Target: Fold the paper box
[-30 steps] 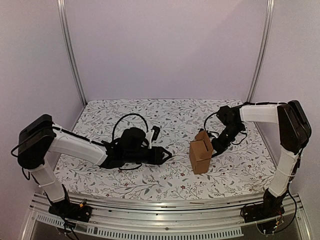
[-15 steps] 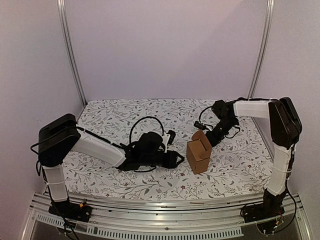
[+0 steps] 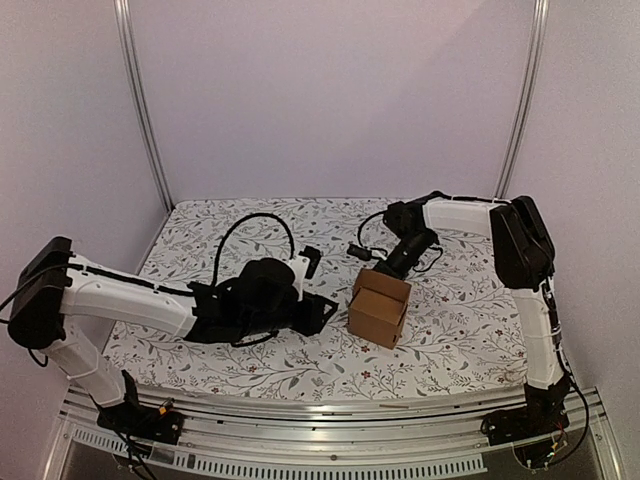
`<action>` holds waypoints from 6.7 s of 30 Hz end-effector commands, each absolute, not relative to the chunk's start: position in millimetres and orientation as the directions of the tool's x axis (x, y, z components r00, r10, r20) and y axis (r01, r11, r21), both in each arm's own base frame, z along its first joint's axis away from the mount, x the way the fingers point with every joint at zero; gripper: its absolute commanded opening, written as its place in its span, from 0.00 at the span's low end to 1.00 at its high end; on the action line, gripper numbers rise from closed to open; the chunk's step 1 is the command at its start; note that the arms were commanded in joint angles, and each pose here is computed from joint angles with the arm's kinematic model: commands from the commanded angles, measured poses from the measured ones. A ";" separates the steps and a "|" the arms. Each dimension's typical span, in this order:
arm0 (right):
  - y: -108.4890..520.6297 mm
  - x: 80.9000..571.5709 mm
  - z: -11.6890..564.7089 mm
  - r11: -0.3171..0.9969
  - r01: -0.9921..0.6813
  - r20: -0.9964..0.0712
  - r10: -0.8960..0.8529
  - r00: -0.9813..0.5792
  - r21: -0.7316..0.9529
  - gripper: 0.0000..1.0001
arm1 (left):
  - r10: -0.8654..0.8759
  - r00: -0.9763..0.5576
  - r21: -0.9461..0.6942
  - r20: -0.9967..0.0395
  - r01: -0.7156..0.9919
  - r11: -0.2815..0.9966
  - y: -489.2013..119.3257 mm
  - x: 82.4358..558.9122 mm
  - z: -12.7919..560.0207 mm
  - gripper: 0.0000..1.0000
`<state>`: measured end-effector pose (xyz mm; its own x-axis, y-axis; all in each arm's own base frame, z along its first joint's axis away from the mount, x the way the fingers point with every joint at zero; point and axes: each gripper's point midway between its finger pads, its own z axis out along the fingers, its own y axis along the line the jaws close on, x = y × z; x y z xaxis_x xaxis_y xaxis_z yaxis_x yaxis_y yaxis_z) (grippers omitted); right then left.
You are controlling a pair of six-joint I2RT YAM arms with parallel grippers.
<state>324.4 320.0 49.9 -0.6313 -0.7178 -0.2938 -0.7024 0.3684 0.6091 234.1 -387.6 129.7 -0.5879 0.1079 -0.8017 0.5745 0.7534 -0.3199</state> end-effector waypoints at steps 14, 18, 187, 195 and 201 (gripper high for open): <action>287.3 373.8 118.7 0.372 -0.719 -0.393 -0.645 -0.655 0.586 0.40 | 0.234 -0.472 -0.125 -0.850 0.612 0.781 -377.8 223.9 178.1 0.52; 249.5 371.4 158.3 0.392 -0.755 -0.482 -0.594 -0.644 0.525 0.46 | 0.311 -0.386 -0.036 -0.868 0.675 0.737 -389.8 224.7 189.3 0.56; 316.3 239.0 131.5 -0.097 -0.972 -0.293 -0.943 0.158 -0.213 0.05 | 0.138 -0.566 -0.421 -0.813 0.735 0.531 -431.3 236.0 142.2 0.32; 315.5 239.2 132.6 -0.091 -0.973 -0.294 -0.944 0.152 -0.210 0.04 | 0.144 -0.573 -0.420 -0.807 0.728 0.543 -429.8 236.4 138.4 0.32; 313.7 238.6 131.7 -0.097 -0.972 -0.290 -0.944 0.158 -0.212 0.03 | 0.155 -0.592 -0.427 -0.791 0.715 0.554 -426.1 234.4 123.1 0.32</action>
